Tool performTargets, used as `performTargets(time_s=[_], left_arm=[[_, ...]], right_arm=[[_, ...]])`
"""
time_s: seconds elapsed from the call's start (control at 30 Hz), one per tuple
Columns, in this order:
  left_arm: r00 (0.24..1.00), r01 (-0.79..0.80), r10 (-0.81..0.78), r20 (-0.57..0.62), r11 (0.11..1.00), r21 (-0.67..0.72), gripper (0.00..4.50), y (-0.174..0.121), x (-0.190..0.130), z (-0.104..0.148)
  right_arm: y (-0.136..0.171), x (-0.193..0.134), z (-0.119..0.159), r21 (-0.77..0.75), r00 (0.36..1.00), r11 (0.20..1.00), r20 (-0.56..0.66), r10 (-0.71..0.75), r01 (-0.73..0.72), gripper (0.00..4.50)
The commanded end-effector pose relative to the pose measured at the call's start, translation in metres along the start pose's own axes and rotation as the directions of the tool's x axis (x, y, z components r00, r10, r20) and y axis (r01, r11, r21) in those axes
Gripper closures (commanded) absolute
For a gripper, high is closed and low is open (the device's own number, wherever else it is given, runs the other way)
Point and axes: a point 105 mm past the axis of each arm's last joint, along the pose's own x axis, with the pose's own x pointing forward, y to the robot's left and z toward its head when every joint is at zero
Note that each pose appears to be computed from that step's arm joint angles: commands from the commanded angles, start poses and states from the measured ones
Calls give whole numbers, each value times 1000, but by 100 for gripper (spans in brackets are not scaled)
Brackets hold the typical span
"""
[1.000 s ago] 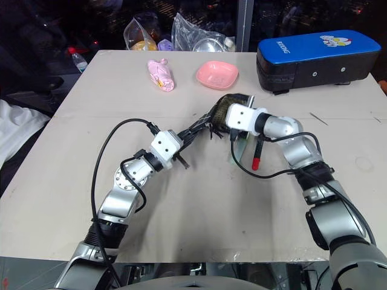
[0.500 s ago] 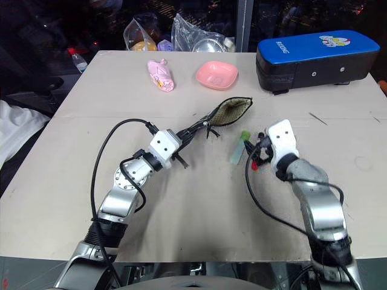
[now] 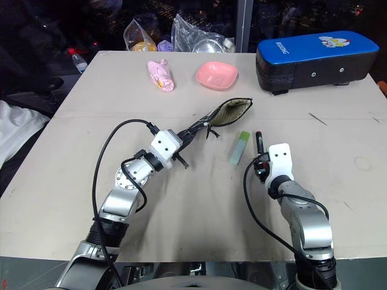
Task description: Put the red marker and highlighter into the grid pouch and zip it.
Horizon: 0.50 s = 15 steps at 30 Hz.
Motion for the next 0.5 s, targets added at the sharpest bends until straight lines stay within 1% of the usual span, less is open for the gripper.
performTargets(time_s=[0.03,0.13,0.23,0.3,0.33,0.4,0.43,0.47,0.5], left_arm=[[999,-9,8,44,1000,19,450,4,2,10],[999,-9,8,44,1000,18,450,4,2,10],[999,-10,9,44,1000,17,450,4,3,10],[999,-10,9,46,1000,17,450,3,3,10],[999,-10,9,47,1000,17,450,3,4,10],[999,-9,9,48,1000,17,450,3,4,10],[999,-9,8,49,1000,17,450,3,5,10],[999,-8,7,50,1000,18,450,3,5,10],[999,-8,7,51,1000,19,450,3,5,10]], right_arm=[[-19,-4,9,-51,995,994,28,-93,95,424],[-42,-6,20,-83,982,981,85,-167,174,423],[-60,-7,39,-130,970,969,153,-189,209,423],[-63,-6,63,-235,965,957,235,-111,168,423],[-60,-7,76,-321,961,938,272,-40,130,423],[-56,-8,95,-448,950,890,306,68,80,423],[-53,-9,103,-512,941,858,311,133,48,423],[-48,-10,108,-603,935,798,287,208,7,423],[-44,-10,110,-692,929,721,250,273,-26,423]])
